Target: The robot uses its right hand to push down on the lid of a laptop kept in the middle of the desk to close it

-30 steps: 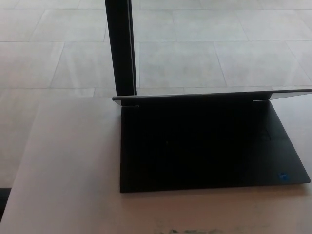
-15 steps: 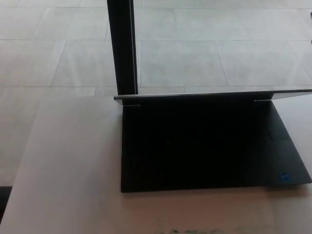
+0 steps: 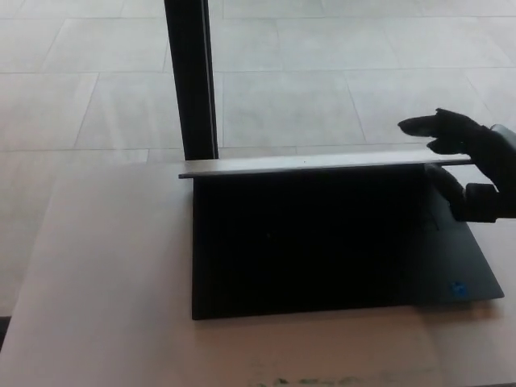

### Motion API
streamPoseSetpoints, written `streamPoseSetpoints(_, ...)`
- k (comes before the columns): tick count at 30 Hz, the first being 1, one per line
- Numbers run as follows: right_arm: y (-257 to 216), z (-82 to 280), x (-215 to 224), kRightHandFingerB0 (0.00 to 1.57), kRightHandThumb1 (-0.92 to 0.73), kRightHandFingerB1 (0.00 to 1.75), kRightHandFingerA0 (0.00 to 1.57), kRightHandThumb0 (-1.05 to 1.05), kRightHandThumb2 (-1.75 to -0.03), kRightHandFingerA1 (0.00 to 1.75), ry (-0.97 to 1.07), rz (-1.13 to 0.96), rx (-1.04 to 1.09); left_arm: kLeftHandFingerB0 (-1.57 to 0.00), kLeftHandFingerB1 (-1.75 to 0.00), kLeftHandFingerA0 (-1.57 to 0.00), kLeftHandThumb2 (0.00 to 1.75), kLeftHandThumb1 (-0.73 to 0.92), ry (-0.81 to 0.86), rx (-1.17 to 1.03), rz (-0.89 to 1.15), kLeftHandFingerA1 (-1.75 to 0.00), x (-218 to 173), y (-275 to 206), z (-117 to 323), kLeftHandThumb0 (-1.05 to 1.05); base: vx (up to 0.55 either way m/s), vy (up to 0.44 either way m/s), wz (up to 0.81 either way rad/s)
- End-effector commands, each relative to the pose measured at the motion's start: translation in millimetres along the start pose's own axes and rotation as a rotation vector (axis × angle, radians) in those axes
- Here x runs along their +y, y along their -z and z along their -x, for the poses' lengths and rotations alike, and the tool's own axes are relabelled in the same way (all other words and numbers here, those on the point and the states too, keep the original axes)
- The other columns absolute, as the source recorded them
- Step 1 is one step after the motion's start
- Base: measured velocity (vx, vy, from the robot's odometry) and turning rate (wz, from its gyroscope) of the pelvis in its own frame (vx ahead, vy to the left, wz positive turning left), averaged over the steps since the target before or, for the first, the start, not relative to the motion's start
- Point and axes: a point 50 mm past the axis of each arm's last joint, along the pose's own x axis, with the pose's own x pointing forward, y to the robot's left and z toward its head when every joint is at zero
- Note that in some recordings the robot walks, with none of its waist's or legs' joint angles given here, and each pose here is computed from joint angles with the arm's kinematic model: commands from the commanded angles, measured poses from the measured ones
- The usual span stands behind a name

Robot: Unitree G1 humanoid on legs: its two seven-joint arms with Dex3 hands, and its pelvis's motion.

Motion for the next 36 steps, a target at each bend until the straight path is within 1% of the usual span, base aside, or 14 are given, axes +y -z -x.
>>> streamPoseSetpoints(1, 27, 7, 35, 0.40, -0.92, 0.36, 0.40, -0.82, -0.72, 0.56, -0.239, 0.256, 0.097, -0.29, -0.36, -0.37, 0.73, 0.87, -0.011, -0.005, 0.008, -0.43, 8, -12, 1, -1.05, 0.00, 0.000, 0.00)
streamPoseSetpoints(5, 38, 12, 30, 0.44, -0.92, 0.39, 0.45, -0.87, -0.75, 0.60, -0.247, 0.321, 0.112, -0.29, -0.37, -0.36, 0.73, 0.84, -0.006, -0.011, 0.017, -0.44, 7, -12, 1, -1.05, 0.00, 0.000, 0.00)
streamPoseSetpoints(8, 45, 18, 36, 0.39, -0.75, 0.51, 0.45, -0.81, -1.14, 0.65, -0.292, 0.400, 0.111, -0.29, -0.37, -0.37, 0.71, 0.86, -0.012, -0.010, 0.008, -0.44, 8, -12, 1, -1.05, 0.00, 0.000, 0.00)
streamPoseSetpoints(9, 49, 24, 40, 0.44, -0.92, 0.39, 0.48, -0.85, -0.72, 0.62, -0.320, 0.420, 0.115, -0.29, -0.37, -0.37, 0.71, 0.85, -0.010, -0.012, 0.010, -0.43, 8, -13, 1, -1.05, 0.00, 0.000, 0.00)
streamPoseSetpoints(11, 54, 30, 46, 0.42, -0.92, 0.39, 0.45, -0.85, -0.73, 0.62, -0.354, 0.435, 0.133, -0.30, -0.37, -0.38, 0.72, 0.85, -0.010, -0.016, 0.009, -0.45, 9, -13, 1, -1.05, 0.00, 0.000, 0.00)
streamPoseSetpoints(12, 57, 34, 49, 0.36, -0.76, 0.50, 0.46, -0.81, -1.16, 0.67, -0.363, 0.442, 0.138, -0.29, -0.38, -0.38, 0.73, 0.85, -0.005, -0.017, 0.005, -0.45, 8, -13, 1, -1.05, 0.00, 0.000, 0.00)
streamPoseSetpoints(17, 77, 56, 75, 0.34, -0.92, 0.39, 0.44, -0.87, -0.78, 0.64, -0.434, 0.425, 0.208, -0.29, -0.37, -0.37, 0.72, 0.85, 0.003, -0.024, 0.016, -0.44, 6, -15, 0, -1.05, 0.01, 0.000, 0.03)
streamPoseSetpoints(18, 84, 66, 84, 0.32, -0.78, 0.50, 0.42, -0.82, -1.18, 0.66, -0.463, 0.418, 0.230, -0.29, -0.38, -0.36, 0.73, 0.85, 0.003, -0.025, 0.023, -0.45, 5, -16, 0, -1.05, 0.00, 0.000, 0.00)
streamPoseSetpoints(20, 88, 72, 92, 0.30, -0.78, 0.49, 0.42, -0.81, -1.18, 0.66, -0.489, 0.419, 0.250, -0.29, -0.38, -0.36, 0.74, 0.85, 0.006, -0.030, 0.018, -0.45, 3, -19, -2, -1.05, 0.00, 0.000, 0.00)
streamPoseSetpoints(21, 91, 78, 99, 0.34, -0.92, 0.38, 0.44, -0.88, -0.82, 0.61, -0.510, 0.415, 0.268, -0.28, -0.38, -0.36, 0.73, 0.85, 0.006, -0.033, 0.018, -0.45, 3, -20, -2, -1.05, 0.00, 0.000, 0.00)
streamPoseSetpoints(29, 109, 115, 136, 0.40, -0.92, 0.43, 0.43, -0.91, -0.77, 0.64, -0.562, 0.360, 0.360, -0.30, -0.39, -0.37, 0.74, 0.85, 0.002, -0.031, 0.018, -0.46, 4, -20, -2, -1.05, 0.00, 0.000, 0.00)
streamPoseSetpoints(30, 111, 117, 136, 0.35, -0.77, 0.53, 0.40, -0.86, -1.18, 0.66, -0.566, 0.360, 0.373, -0.28, -0.37, -0.38, 0.74, 0.85, 0.000, -0.031, 0.012, -0.46, 4, -20, -2, -1.05, 0.00, 0.000, 0.00)
streamPoseSetpoints(31, 112, 117, 134, 0.40, -0.92, 0.43, 0.43, -0.89, -0.76, 0.64, -0.562, 0.359, 0.378, -0.29, -0.37, -0.38, 0.74, 0.85, 0.000, -0.032, 0.011, -0.46, 4, -20, -2, -1.05, 0.00, 0.000, 0.00)
streamPoseSetpoints(36, 115, 108, 118, 0.37, -0.92, 0.40, 0.40, -0.88, -0.76, 0.59, -0.520, 0.317, 0.412, -0.28, -0.37, -0.36, 0.72, 0.85, 0.009, -0.034, 0.003, -0.44, 2, -21, -3, -1.05, 0.00, 0.000, 0.00)
